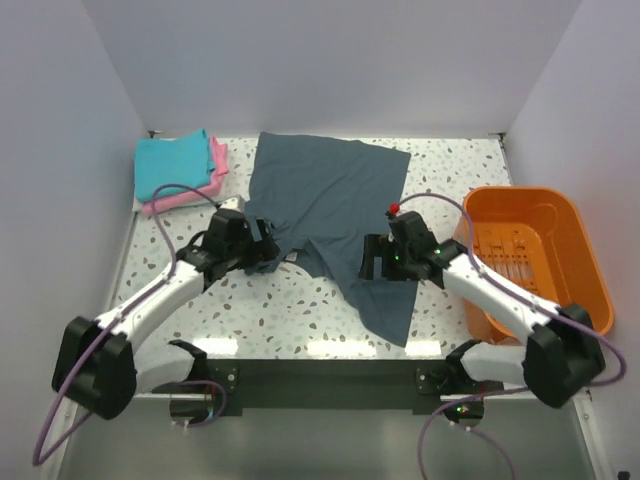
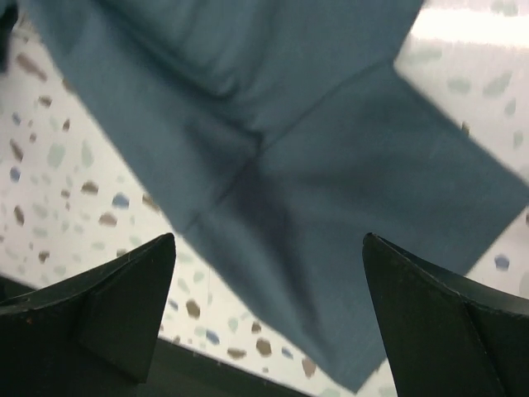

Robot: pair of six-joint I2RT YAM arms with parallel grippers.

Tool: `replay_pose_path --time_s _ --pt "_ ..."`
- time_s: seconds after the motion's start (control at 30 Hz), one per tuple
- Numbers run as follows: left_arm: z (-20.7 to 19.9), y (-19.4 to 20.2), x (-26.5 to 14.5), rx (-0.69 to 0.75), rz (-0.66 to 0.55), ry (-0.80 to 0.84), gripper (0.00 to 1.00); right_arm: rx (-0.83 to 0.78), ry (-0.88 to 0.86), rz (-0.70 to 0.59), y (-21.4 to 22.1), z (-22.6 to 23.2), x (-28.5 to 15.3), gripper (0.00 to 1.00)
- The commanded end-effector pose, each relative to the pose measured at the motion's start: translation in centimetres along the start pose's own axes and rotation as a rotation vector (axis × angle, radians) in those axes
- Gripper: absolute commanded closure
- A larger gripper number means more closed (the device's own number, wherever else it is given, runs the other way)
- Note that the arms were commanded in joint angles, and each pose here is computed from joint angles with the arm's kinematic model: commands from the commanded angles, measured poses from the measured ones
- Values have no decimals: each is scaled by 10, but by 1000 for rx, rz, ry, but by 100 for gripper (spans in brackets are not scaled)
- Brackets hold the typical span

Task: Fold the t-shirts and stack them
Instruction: Flatten the tshirt out

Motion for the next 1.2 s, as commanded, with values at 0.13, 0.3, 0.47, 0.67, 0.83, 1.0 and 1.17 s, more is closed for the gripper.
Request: replay_pose_path --time_s 0.13,0.3,0.47,0.67,0.83,1.0,1.17 --pt "-51 -43 50 2 -102 3 0 -65 104 -99 -76 7 60 1" --pt "-23 -51 87 -30 -53 -99 0 -118 141 1 -55 15 92 1" --pt "4 -48 109 -37 0 -167 0 -198 214 85 -9 30 98 1" --pt "-3 -56 139 22 22 -121 0 -288 183 140 61 77 81 1" --pt "-17 -63 202 93 109 -90 0 -364 -21 178 107 162 80 1" --pt "-51 -81 278 155 188 16 0 -555 -171 124 84 267 85 1" --pt "-97 -110 297 192 184 132 0 -549 -3 -45 24 273 64 2"
Point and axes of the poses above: each gripper's point midway between its finger pads, its own x axis out along the fingers, its own z axis along the line the jaws close on, y = z × x, the point moved 6 cm from there along -x, back along the fingers, and after that the axes turned 15 degrees about -x, right-handed, at the moved point
